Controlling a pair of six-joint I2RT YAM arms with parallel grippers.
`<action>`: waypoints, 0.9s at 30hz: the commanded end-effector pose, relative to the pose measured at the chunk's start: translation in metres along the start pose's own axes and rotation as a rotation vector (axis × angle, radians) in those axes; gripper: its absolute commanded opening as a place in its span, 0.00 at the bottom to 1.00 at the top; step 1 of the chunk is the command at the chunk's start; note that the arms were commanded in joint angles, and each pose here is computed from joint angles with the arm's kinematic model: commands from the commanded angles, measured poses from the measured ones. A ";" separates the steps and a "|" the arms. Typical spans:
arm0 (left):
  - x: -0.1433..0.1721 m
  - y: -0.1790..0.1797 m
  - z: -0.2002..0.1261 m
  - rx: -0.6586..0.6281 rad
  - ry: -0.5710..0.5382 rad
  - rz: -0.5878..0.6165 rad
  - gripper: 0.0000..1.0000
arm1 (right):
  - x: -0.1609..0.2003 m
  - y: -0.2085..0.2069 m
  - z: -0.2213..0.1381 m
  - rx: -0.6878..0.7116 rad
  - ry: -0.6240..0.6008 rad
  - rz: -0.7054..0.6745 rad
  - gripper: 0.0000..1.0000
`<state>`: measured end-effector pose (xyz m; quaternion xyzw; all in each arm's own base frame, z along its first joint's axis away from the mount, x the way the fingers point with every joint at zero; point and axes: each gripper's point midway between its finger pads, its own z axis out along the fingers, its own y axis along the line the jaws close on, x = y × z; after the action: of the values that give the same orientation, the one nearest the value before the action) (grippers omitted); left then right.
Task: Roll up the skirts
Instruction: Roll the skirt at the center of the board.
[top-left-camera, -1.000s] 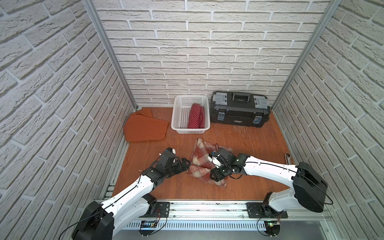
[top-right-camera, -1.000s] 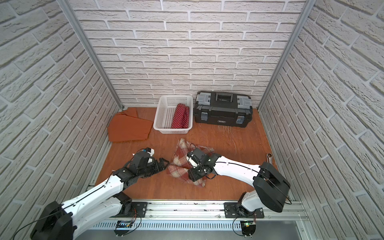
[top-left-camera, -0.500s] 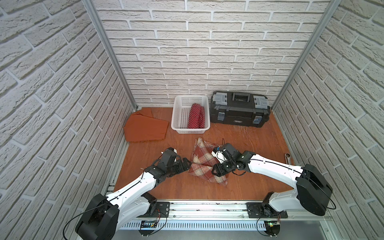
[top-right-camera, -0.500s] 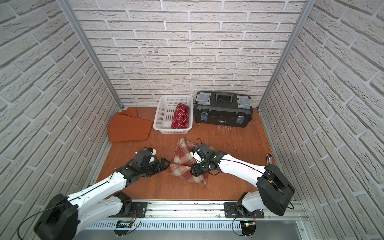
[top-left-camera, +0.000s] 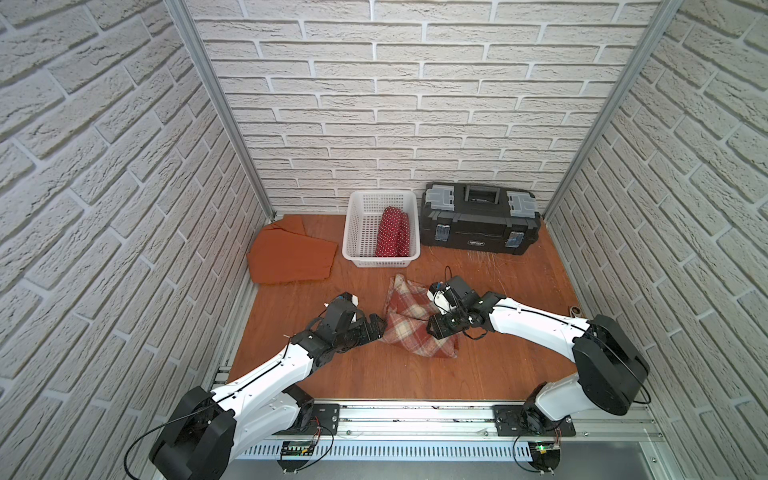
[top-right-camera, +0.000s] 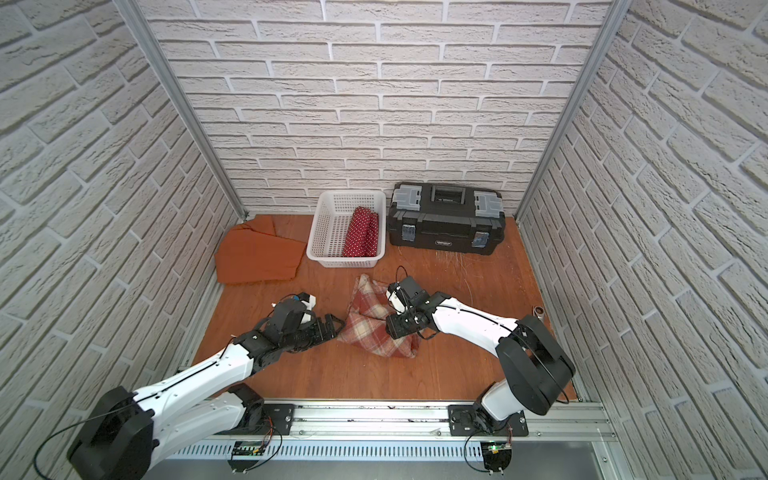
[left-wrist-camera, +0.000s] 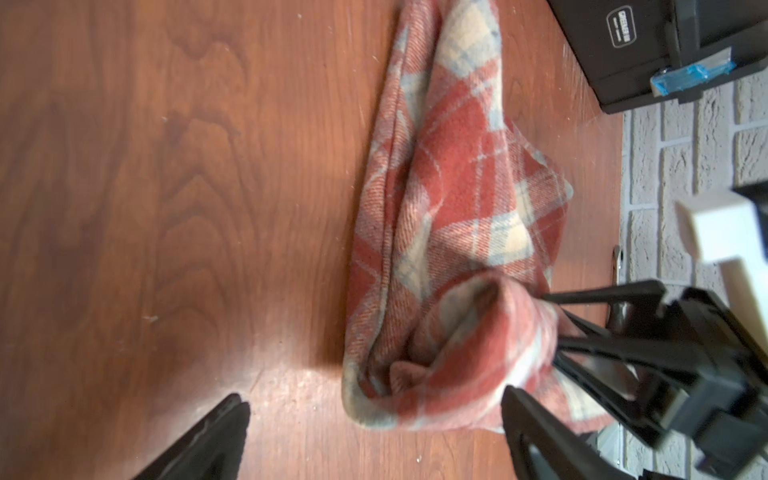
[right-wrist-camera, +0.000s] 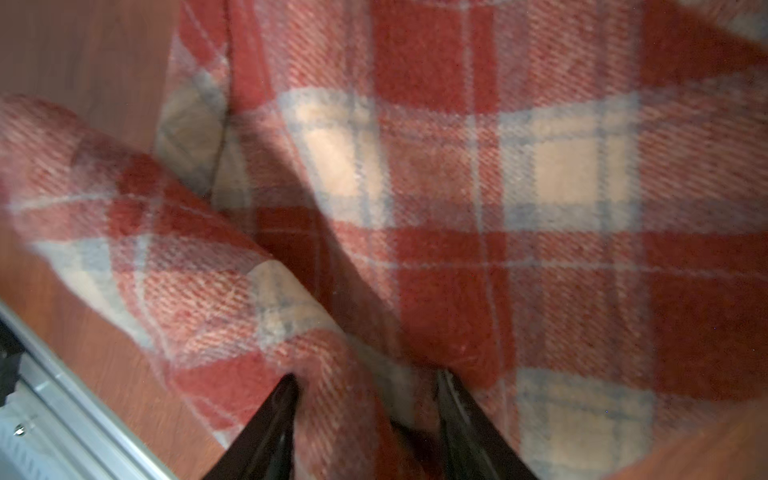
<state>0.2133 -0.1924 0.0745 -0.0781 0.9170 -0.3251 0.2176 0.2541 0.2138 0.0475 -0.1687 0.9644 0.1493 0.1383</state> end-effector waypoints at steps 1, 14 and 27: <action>-0.010 -0.017 -0.004 0.046 -0.051 0.014 0.98 | 0.001 -0.023 0.009 0.108 0.012 -0.008 0.54; 0.001 -0.028 0.021 0.065 -0.179 -0.017 0.98 | 0.008 -0.025 0.021 0.096 0.040 -0.003 0.52; -0.014 -0.033 0.067 0.033 -0.310 -0.063 0.98 | 0.014 -0.024 0.020 0.086 0.059 0.000 0.50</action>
<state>0.2451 -0.2510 0.0499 -0.1341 0.8755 -0.3335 0.3229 0.2653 0.2081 0.0316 -0.1662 0.9677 0.1263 0.1414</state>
